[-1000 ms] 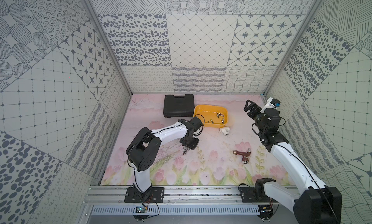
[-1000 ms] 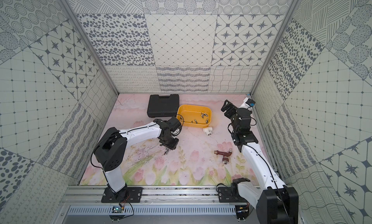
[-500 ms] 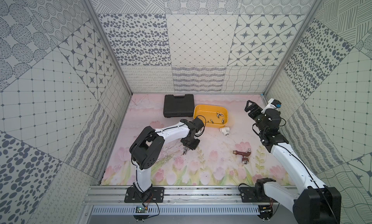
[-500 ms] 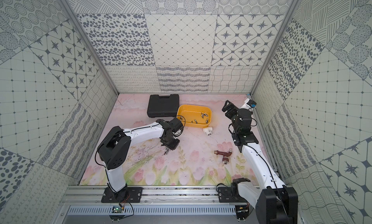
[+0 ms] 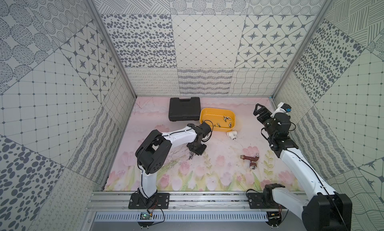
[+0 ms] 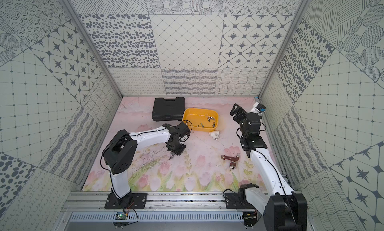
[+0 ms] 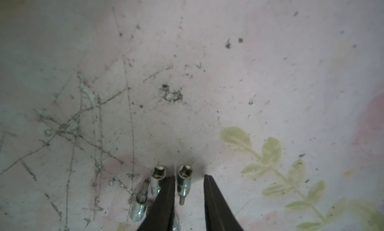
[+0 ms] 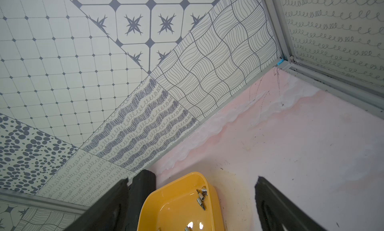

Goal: Put the bit on the desktop into the storage box
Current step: Pick up the screwdriver bit from the center of the board.

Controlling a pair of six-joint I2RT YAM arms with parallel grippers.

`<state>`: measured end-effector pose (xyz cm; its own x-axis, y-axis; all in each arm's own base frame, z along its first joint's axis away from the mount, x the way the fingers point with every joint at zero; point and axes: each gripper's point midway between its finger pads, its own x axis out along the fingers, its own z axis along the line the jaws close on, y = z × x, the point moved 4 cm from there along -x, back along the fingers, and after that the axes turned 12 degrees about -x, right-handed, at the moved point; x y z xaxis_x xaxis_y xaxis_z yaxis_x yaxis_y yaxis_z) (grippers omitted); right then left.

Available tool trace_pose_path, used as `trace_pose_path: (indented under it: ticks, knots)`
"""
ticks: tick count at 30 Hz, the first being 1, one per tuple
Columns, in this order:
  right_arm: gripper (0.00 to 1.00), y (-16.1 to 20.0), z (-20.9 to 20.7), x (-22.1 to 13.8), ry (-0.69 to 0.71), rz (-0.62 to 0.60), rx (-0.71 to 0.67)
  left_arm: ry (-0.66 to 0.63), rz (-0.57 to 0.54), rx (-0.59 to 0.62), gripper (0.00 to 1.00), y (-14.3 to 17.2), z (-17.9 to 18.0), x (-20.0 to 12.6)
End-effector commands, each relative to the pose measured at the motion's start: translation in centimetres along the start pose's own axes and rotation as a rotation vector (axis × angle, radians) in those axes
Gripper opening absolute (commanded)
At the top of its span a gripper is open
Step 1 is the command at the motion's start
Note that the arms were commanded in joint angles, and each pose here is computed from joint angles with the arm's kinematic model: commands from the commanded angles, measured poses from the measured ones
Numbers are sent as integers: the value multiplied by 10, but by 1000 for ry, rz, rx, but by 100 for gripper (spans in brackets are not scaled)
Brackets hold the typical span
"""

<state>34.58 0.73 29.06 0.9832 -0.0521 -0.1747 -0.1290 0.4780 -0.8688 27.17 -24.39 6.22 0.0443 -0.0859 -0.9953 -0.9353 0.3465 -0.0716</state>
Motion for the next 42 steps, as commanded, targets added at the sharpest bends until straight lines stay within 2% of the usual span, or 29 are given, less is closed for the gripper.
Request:
trace_pose_path:
  ticks: [1,17,27,36,42]
  knots:
    - [97,-11,4,-5,-31,-57,18,-26,-4,32,29,0,-2,2]
    - [97,-12,-3,-8,-16,-68,43,-76,17,48,23,5,-5,15]
    - [97,-12,-7,-9,-8,-72,63,-49,5,44,17,3,-10,12]
    - [97,-11,-9,-9,-4,-72,69,-14,-23,40,15,-1,-15,2]
    - [97,-12,-9,-10,-6,-73,71,16,-80,36,14,-10,-20,-19]
